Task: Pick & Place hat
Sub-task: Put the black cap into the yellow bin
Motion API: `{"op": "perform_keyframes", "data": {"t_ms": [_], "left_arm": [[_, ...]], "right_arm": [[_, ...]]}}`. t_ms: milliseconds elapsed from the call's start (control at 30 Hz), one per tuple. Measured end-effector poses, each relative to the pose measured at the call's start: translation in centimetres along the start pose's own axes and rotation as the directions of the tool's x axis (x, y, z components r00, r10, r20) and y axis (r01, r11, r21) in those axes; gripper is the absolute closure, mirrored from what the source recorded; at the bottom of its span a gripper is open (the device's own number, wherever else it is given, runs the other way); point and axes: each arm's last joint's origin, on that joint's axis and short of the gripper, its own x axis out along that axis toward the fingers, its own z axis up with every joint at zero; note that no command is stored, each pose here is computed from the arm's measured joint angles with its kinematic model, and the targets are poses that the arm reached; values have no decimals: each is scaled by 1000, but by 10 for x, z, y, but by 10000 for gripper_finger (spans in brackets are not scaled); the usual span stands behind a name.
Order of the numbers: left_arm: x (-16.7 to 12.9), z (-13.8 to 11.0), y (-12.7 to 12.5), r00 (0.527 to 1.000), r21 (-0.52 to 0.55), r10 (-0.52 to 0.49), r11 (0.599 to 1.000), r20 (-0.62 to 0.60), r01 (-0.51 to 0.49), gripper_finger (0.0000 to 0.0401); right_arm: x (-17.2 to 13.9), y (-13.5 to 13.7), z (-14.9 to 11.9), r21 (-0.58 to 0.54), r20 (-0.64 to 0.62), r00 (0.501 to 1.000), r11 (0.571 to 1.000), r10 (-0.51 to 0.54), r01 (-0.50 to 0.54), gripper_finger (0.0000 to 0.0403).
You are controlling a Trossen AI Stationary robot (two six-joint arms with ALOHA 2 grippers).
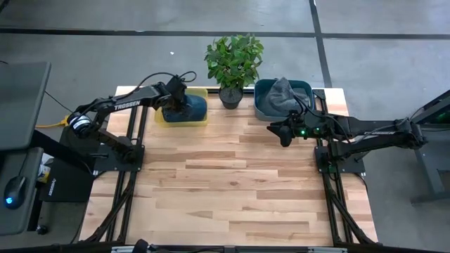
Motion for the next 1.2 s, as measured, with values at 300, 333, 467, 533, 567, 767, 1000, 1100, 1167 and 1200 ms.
{"op": "perform_keyframes", "data": {"t_ms": [300,333,467,533,567,767,1000,1100,1167,1200], "left_arm": [[-9,4,0,999,7,5,1000,-47,-5,178],[-10,4,0,999,8,7,1000,-50,-6,178],[-16,8,0,998,10,14,1000,-59,-13,178],[-20,9,0,998,11,17,1000,-68,-16,178],[-23,10,0,997,12,17,1000,-69,-16,178],[-44,16,3,999,15,36,999,-21,-36,178],[-68,13,10,993,37,120,992,-11,-120,178],[-74,10,13,987,46,160,986,-25,-159,181],[-78,9,15,983,45,184,982,-12,-184,192],[-81,8,16,981,44,196,980,-5,-195,202]], "right_arm": [[0,0,0,-3,0,1000,1000,-1,1,250],[0,0,0,-3,0,1000,1000,-1,1,250],[0,0,0,-3,0,1000,1000,0,0,250],[0,0,0,-3,-2,1000,1000,1,-1,250],[0,0,0,-4,-2,1000,1000,2,-2,250],[0,0,0,-5,-6,1000,1000,-3,2,249],[0,0,0,-5,-6,1000,1000,-2,2,249],[0,0,0,-5,-6,1000,1000,-2,2,249],[0,0,0,-5,-6,1000,1000,-3,3,249],[0,0,0,-6,-7,1000,1000,-2,2,249]]}}
